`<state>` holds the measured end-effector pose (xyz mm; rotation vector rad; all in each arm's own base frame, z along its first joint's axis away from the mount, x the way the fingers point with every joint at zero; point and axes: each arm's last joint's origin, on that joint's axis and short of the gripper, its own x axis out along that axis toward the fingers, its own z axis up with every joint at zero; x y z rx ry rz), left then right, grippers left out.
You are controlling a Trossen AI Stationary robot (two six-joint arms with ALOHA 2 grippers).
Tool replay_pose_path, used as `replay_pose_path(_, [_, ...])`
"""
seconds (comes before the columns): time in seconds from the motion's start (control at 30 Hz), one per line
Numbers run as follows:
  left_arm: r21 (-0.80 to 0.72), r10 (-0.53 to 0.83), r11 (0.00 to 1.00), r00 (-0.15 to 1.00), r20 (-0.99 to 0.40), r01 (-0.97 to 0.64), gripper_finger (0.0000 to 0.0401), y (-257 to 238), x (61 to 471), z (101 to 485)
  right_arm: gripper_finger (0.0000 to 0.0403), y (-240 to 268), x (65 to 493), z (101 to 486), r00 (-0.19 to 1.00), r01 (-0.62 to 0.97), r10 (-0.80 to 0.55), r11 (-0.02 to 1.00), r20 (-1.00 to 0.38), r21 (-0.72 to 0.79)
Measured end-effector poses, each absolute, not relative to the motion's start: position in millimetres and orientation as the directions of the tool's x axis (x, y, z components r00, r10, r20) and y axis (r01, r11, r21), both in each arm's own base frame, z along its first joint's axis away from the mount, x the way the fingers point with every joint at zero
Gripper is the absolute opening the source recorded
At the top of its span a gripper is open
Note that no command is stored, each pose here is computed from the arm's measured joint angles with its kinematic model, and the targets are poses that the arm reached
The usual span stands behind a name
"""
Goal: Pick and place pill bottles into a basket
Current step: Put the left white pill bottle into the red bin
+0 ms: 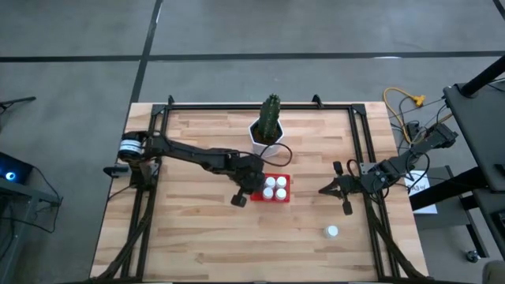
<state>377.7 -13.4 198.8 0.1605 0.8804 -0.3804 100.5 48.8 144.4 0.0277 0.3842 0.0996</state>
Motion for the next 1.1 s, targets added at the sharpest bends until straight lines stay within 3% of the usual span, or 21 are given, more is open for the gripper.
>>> replay_pose_path(1.1, [-0.005, -0.253, 0.925, 0.604, -0.756, 0.381, 0.0001, -13.5, 384.3, 194.7, 0.0009, 48.6, 100.5, 144.6, 0.924, -0.085, 0.095, 0.995, -0.37, 0.043])
